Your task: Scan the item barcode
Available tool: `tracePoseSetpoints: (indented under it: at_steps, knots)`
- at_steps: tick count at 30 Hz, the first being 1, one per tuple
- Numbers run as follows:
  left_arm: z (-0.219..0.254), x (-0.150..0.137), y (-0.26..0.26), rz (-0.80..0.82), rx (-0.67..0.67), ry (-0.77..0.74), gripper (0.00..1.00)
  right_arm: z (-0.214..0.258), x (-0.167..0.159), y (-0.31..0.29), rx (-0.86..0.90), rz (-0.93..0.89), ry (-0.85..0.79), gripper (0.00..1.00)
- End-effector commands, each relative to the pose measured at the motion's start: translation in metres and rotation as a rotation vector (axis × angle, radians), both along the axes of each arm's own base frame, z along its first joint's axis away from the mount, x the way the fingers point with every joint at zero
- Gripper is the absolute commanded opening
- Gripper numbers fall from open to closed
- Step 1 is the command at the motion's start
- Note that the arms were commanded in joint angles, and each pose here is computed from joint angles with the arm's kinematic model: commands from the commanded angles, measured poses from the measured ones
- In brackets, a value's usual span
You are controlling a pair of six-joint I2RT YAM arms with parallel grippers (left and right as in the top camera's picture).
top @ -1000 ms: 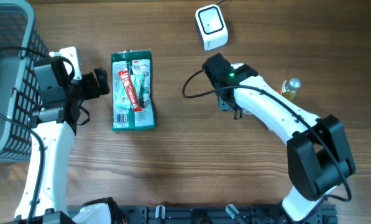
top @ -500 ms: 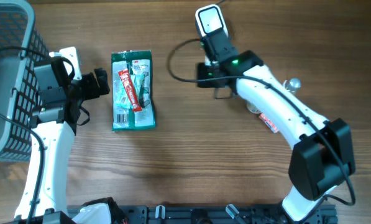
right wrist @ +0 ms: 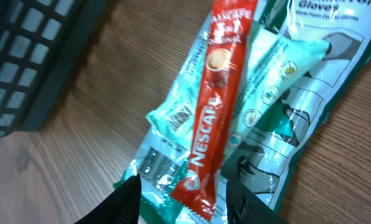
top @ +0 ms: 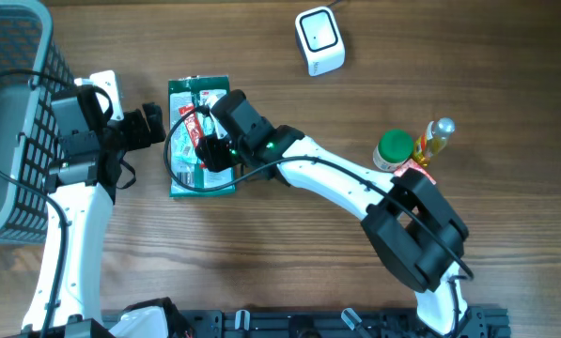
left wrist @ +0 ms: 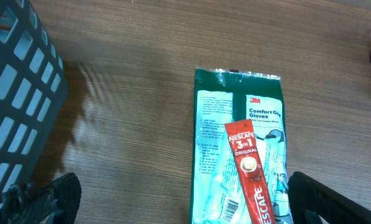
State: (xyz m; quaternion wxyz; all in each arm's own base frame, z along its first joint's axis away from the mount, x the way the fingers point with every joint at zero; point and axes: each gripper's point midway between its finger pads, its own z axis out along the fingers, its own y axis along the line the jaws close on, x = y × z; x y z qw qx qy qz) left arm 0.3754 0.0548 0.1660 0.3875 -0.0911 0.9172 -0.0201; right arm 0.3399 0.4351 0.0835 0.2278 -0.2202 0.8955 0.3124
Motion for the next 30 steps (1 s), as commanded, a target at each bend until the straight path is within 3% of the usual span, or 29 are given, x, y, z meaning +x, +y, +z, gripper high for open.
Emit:
tracePoseSetpoints:
  at_steps: [1, 8, 26, 30]
  knots:
    - [0.003, 0.002, 0.001, -0.004, 0.004, -0.007, 1.0, -0.02, -0.003, 0.002, -0.015, 0.005, 0.032, 0.46]
    - [0.003, 0.002, 0.001, -0.004, 0.004, -0.007, 1.0, -0.047, -0.004, 0.0, -0.034, -0.031, 0.094, 0.45]
    - [0.003, 0.002, 0.001, -0.004, 0.004, -0.007, 1.0, -0.065, -0.003, 0.003, -0.022, -0.081, 0.149, 0.45]
    - [0.003, 0.002, 0.001, -0.004, 0.004, -0.007, 1.0, -0.059, -0.006, 0.01, 0.02, -0.047, 0.163, 0.34]
